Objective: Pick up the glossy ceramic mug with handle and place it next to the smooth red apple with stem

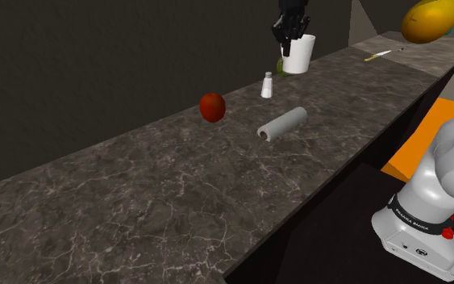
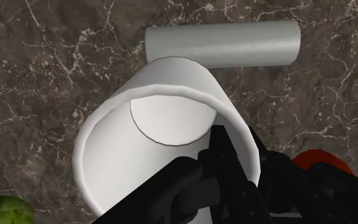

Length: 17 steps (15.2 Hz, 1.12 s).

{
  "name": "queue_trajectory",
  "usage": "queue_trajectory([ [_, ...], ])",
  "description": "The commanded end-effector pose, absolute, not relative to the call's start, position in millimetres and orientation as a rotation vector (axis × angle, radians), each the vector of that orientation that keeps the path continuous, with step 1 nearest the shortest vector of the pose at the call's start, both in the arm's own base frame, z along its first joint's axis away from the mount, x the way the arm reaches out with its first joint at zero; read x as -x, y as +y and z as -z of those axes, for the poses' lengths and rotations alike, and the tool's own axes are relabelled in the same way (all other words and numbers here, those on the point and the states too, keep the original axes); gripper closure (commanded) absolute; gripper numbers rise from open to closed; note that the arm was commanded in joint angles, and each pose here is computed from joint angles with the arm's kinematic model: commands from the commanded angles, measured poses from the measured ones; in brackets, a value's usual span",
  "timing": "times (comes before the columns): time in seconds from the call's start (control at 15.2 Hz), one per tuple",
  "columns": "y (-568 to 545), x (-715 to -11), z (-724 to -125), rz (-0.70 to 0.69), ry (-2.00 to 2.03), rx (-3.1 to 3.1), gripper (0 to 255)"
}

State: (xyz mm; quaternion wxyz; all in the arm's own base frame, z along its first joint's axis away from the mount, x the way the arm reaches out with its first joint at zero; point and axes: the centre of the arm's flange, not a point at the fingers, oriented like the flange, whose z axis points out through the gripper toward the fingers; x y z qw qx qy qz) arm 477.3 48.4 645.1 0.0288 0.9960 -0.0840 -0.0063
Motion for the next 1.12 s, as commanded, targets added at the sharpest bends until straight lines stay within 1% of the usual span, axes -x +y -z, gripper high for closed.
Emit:
queue_trajectory([
  [0.0, 75.3, -480.5, -644.2, 0.019, -0.261, -3.073, 255],
  [1.06, 285.4, -501.7, -644.4, 0.019, -0.261, -3.073, 255],
])
